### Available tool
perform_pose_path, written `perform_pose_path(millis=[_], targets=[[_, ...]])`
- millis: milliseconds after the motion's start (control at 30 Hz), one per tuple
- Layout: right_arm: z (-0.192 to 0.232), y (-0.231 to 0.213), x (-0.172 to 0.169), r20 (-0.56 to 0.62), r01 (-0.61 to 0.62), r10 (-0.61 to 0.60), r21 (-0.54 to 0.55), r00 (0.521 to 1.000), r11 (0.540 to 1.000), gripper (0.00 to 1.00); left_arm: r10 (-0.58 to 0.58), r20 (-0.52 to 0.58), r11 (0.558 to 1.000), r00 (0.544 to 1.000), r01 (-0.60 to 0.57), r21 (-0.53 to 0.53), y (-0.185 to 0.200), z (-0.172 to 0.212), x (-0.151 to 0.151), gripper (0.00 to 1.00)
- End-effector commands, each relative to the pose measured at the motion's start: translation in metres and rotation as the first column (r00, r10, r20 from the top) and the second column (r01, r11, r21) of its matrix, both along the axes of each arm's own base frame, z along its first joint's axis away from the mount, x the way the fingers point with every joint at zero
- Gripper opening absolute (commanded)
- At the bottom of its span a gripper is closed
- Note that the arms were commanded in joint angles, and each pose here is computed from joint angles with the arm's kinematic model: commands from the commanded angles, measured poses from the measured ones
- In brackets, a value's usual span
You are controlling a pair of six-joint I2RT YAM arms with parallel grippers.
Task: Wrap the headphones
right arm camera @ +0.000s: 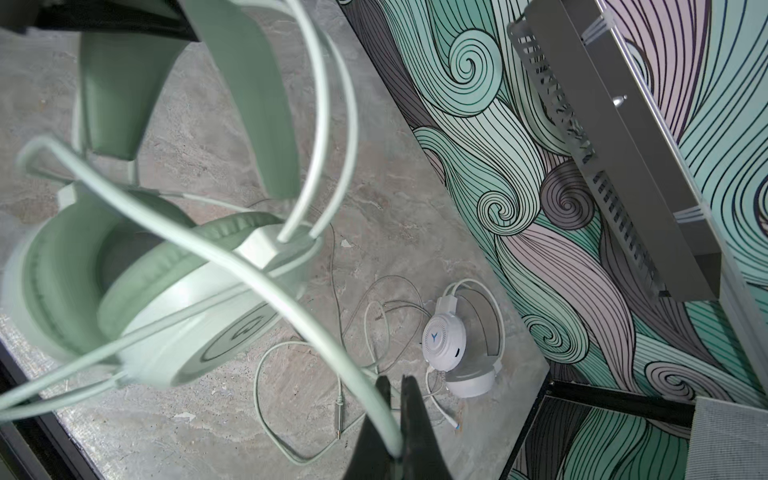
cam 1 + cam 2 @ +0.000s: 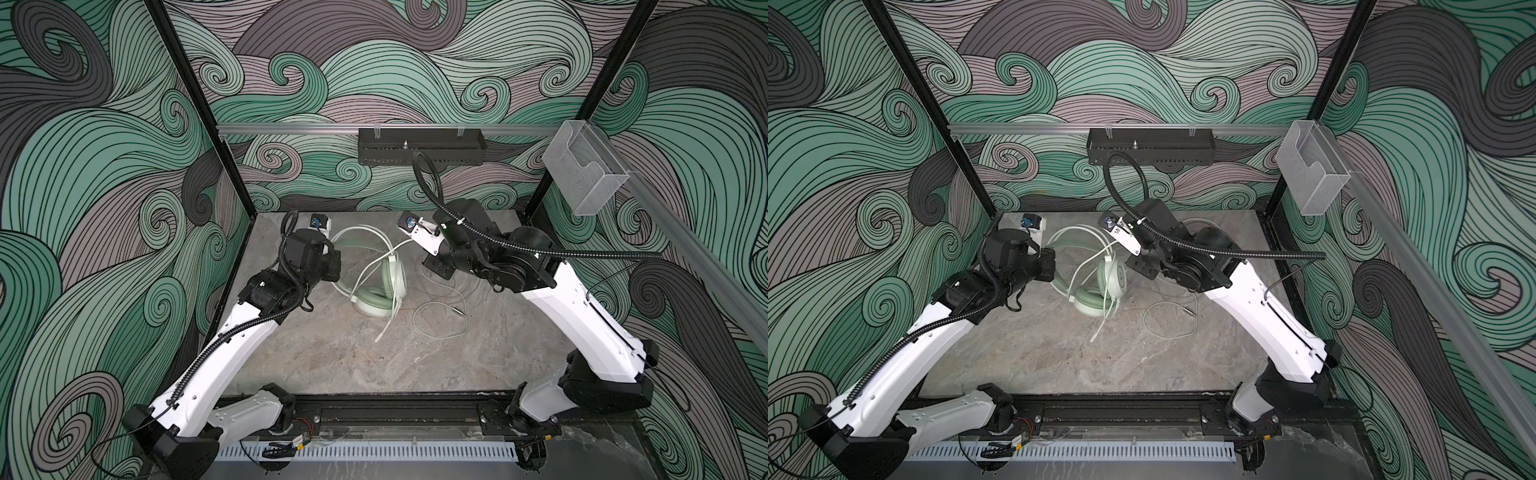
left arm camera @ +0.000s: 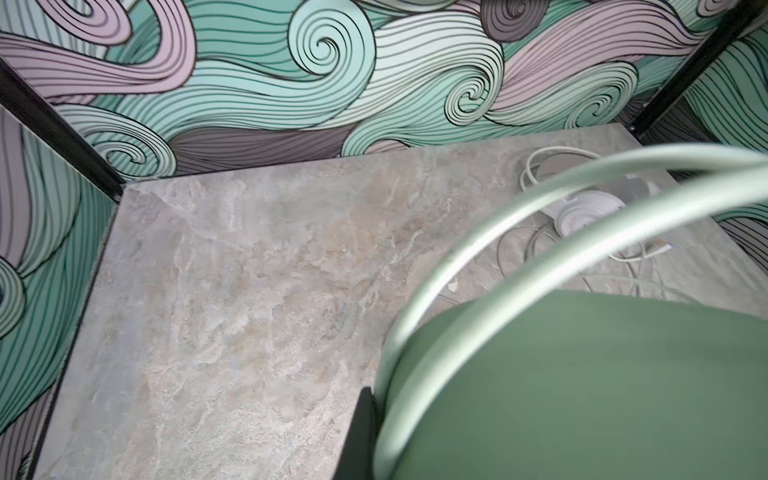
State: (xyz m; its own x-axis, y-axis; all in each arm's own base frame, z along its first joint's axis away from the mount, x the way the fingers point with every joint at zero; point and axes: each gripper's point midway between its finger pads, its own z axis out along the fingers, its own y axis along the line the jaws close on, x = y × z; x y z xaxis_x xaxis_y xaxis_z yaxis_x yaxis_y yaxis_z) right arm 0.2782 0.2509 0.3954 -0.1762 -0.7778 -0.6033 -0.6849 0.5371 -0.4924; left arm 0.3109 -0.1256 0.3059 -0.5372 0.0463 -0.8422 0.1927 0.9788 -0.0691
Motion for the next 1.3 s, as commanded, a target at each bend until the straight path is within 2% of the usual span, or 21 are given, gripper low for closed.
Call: perform_pose_path(millis=[0,267,500,633,900,1100,1267], targets=[[0.005,-0.005,0.008,-0.017,0.049,-0.048,0.096,0.999,0.994,0.0,-0.093,0.06,0.98,0.994,0.102,-0.171,-0.023,0.027,-0.012,0.0],[-0.009,-0.015,0.019,-0.076,0.105,-0.094,0.162,0.993,0.981,0.0,-0.185,0.097,0.944,0.978,0.204,-0.26,-0.04,0.042,-0.025,0.0],[-0.018,-0.031,0.027,-0.119,0.167,-0.142,0.238,0.983,0.957,0.0,-0.185,0.12,0.928,0.975,0.214,-0.305,-0.04,0.059,-0.031,0.0],[-0.025,-0.033,0.03,-0.155,0.183,-0.142,0.293,0.978,0.938,0.0,-0.205,0.139,0.905,0.969,0.241,-0.351,-0.046,0.068,-0.034,0.0],[-0.033,-0.014,0.034,-0.153,0.111,-0.059,0.355,0.986,0.928,0.15,-0.265,0.192,0.83,0.945,0.325,-0.454,-0.064,0.1,-0.04,0.0],[-0.02,-0.001,0.034,-0.12,0.043,0.018,0.489,0.993,0.871,0.28,-0.271,0.223,0.797,0.936,0.348,-0.493,-0.066,0.126,-0.045,0.0],[-0.007,0.013,0.025,-0.071,-0.054,0.126,0.628,0.989,0.776,0.35,-0.266,0.268,0.748,0.926,0.374,-0.548,-0.069,0.159,-0.049,0.0]])
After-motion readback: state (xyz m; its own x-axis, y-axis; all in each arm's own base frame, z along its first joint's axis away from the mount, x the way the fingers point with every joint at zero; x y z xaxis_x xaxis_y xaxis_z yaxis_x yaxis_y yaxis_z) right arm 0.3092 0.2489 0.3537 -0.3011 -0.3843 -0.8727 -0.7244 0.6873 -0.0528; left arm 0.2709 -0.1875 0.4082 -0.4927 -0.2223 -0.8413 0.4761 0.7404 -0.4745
